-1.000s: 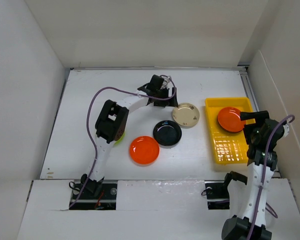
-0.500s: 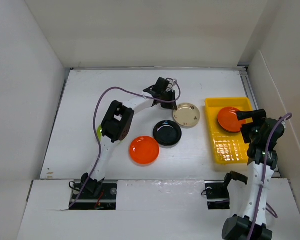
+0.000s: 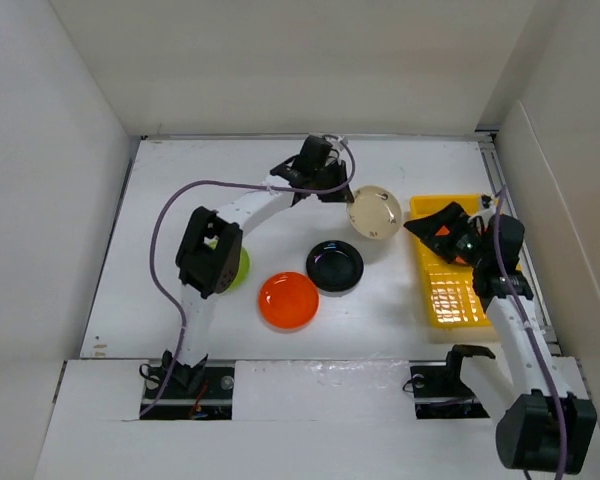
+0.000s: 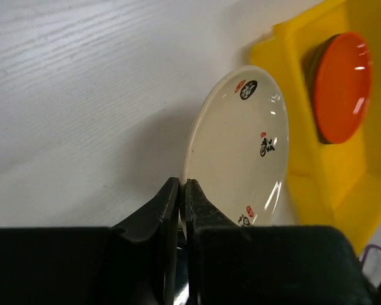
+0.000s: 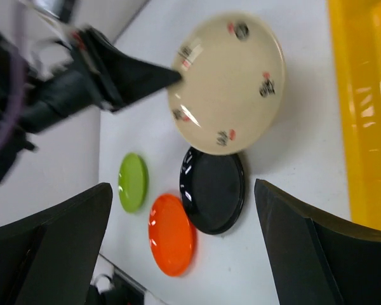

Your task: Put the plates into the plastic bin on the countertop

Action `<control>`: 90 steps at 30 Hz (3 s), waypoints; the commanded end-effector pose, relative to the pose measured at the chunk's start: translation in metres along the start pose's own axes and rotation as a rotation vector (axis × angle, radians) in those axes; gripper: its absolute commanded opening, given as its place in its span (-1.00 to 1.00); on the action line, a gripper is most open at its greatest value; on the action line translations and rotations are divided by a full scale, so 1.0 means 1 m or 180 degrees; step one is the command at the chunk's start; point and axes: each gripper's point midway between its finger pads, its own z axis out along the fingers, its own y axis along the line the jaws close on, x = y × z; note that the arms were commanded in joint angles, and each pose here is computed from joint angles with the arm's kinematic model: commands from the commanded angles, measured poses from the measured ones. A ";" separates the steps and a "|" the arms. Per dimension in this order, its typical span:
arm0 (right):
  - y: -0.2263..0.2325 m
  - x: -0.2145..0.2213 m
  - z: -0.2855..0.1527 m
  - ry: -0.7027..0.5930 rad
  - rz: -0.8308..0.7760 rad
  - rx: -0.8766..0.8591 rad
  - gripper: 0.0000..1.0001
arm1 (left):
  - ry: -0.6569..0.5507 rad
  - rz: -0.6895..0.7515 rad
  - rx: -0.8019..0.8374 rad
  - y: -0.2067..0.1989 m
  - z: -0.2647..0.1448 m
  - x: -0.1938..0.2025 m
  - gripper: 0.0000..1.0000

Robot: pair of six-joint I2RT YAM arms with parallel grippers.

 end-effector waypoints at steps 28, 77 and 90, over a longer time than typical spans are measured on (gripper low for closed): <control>0.030 0.011 0.074 -0.0017 -0.0238 -0.0457 -0.77 | -0.0488 0.0276 0.0925 -0.113 -0.122 -0.025 -1.00; -0.065 0.001 -0.003 -0.0645 0.0489 0.0779 0.99 | -0.1424 -0.0464 -0.1119 0.026 -0.221 -0.010 1.00; -0.048 0.130 0.068 0.0412 -0.0007 0.0654 0.94 | -0.1714 -0.0944 -0.1177 0.065 -0.254 -0.040 1.00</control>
